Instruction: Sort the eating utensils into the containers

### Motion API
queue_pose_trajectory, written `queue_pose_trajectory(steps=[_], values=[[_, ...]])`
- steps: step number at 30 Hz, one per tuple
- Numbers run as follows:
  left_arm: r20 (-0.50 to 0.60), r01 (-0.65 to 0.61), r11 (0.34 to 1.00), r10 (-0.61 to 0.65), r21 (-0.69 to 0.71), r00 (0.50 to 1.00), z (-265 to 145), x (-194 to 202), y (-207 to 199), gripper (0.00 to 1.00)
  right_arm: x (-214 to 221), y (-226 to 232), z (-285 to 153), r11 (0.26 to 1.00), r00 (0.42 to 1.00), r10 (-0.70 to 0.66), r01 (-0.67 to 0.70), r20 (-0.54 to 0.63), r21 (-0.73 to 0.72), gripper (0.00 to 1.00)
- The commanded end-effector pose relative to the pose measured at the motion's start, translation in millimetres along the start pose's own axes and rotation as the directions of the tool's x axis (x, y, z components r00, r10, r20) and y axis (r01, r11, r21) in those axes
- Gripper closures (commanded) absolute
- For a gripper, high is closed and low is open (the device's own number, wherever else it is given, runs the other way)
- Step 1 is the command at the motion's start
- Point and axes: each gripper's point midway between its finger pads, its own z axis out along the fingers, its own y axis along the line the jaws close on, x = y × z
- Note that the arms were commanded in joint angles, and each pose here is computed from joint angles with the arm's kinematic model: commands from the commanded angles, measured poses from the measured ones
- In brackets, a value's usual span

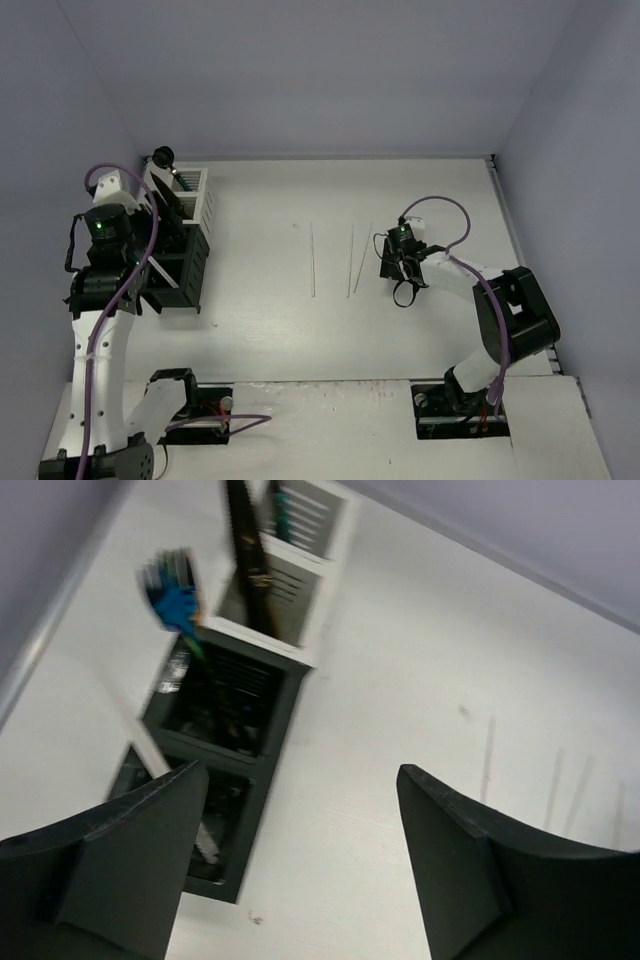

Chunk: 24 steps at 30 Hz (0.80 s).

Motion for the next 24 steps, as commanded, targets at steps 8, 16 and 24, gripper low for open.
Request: queue_pose_trajectory(steps=[8,16,24], values=[[-0.193,-0.055,0.927,0.135,0.371,0.972,-25,59,-133,0.23,1,4,16,1.0,0.999,0.012,-0.012,-0.034,0.008,0.76],[-0.228,-0.039,0.841,0.191,0.54,0.955,-38,87,-209,0.23,-33,26,-19,0.991,0.996,-0.038,0.047,0.075,-0.122,1.0],[-0.234,0.03,0.719,0.186,0.694,0.954,-54,92,-283,0.23,-83,108,-158,0.853,0.886,-0.151,0.341,0.439,-0.394,1.0]])
